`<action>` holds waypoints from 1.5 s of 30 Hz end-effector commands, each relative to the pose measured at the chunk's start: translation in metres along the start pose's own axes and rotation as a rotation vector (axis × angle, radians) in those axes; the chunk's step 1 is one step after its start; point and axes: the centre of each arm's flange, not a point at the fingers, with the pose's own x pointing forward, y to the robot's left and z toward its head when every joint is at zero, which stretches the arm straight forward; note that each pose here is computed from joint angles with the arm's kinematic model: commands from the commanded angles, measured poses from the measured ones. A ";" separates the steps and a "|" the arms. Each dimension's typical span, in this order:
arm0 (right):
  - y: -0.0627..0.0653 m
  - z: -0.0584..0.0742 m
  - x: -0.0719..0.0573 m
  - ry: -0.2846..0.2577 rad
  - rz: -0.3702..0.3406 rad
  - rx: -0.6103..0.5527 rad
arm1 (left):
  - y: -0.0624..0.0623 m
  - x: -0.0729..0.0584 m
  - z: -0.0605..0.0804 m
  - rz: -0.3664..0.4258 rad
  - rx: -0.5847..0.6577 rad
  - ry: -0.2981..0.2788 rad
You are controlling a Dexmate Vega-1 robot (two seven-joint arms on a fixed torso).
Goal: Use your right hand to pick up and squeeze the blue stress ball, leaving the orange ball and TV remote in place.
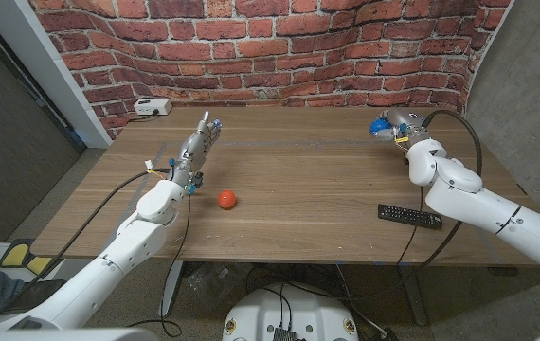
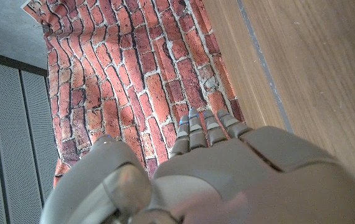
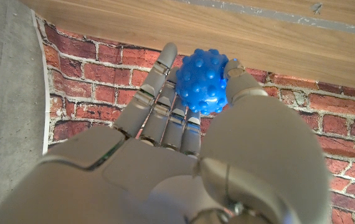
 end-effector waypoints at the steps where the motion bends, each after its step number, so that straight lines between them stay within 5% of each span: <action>1: -0.015 0.005 -0.016 -0.030 -0.085 0.024 | -0.006 0.001 0.007 -0.020 0.011 -0.017; 45: -0.023 0.004 -0.036 -0.122 -0.272 0.067 | -0.014 0.000 0.010 -0.032 0.011 -0.020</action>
